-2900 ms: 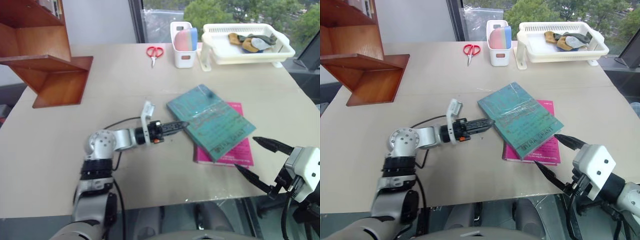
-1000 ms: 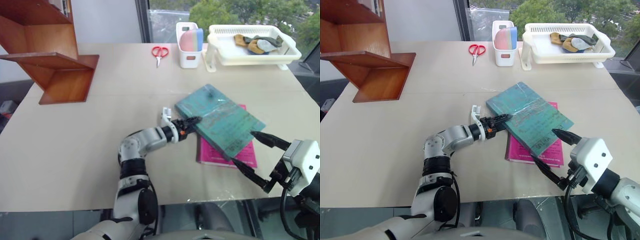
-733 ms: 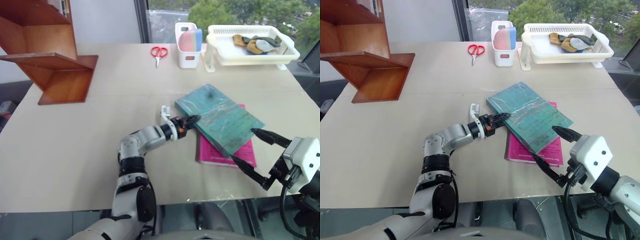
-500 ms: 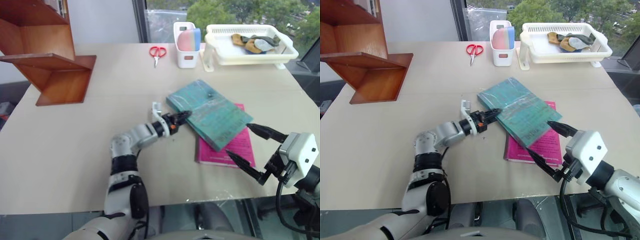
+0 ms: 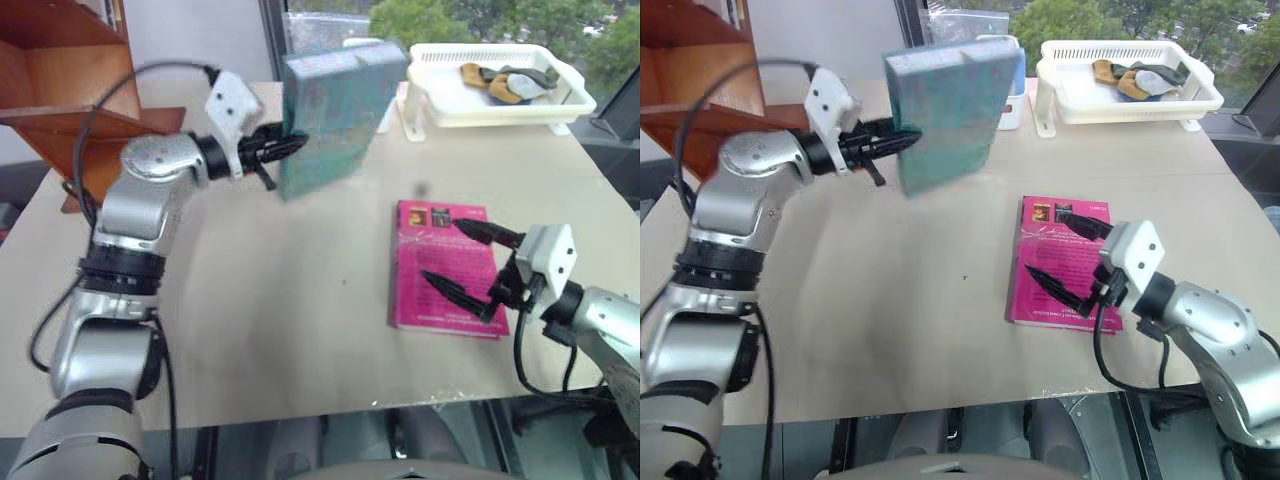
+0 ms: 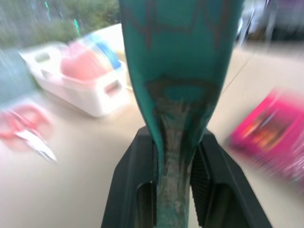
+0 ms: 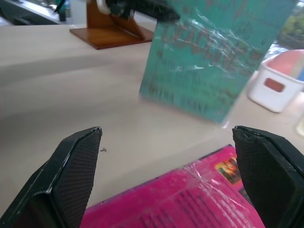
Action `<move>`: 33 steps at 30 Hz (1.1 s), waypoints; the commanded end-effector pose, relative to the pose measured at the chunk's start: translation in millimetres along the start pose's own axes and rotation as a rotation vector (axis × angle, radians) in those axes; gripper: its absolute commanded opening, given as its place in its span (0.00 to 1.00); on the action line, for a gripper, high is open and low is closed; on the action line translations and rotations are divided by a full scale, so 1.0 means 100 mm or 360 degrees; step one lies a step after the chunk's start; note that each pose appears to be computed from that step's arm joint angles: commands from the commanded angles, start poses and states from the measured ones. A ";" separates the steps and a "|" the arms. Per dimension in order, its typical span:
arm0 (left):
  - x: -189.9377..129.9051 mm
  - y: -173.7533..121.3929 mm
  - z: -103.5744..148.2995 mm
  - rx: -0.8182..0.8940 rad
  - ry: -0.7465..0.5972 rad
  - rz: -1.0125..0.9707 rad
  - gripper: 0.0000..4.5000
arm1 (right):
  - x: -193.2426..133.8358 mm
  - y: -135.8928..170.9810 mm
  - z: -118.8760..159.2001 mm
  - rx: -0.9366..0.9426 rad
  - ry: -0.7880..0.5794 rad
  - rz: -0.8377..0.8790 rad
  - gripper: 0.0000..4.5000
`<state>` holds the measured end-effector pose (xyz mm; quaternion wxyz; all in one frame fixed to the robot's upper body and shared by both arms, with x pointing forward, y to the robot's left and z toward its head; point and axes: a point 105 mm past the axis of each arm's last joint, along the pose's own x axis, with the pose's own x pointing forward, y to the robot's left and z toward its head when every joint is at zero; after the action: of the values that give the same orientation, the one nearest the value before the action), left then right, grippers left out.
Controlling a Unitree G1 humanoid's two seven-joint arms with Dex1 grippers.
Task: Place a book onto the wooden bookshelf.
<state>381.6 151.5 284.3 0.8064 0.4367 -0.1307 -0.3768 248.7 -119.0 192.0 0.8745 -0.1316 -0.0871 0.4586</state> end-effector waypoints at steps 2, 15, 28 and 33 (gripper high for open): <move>-0.29 0.63 0.37 0.0799 0.0169 0.0150 0.13 | 0.13 -0.03 0.07 -0.0050 -0.0113 0.0093 1.00; -1.55 1.40 0.04 0.0845 0.1233 0.0117 0.13 | 0.55 -0.34 0.44 -0.0180 -0.0450 0.0207 1.00; -2.00 1.39 -0.45 0.0619 0.1627 0.0074 0.13 | 0.80 -0.45 0.80 -0.0195 -0.0585 0.0209 1.00; -2.09 1.36 -0.65 0.0622 0.1710 0.0107 0.13 | 0.84 -0.46 0.77 -0.0212 -0.0559 0.0212 1.00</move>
<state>348.1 376.3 372.2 0.6721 0.7024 0.2222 -0.0740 314.3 -64.3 270.0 0.8107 -0.1023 -0.2376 0.5252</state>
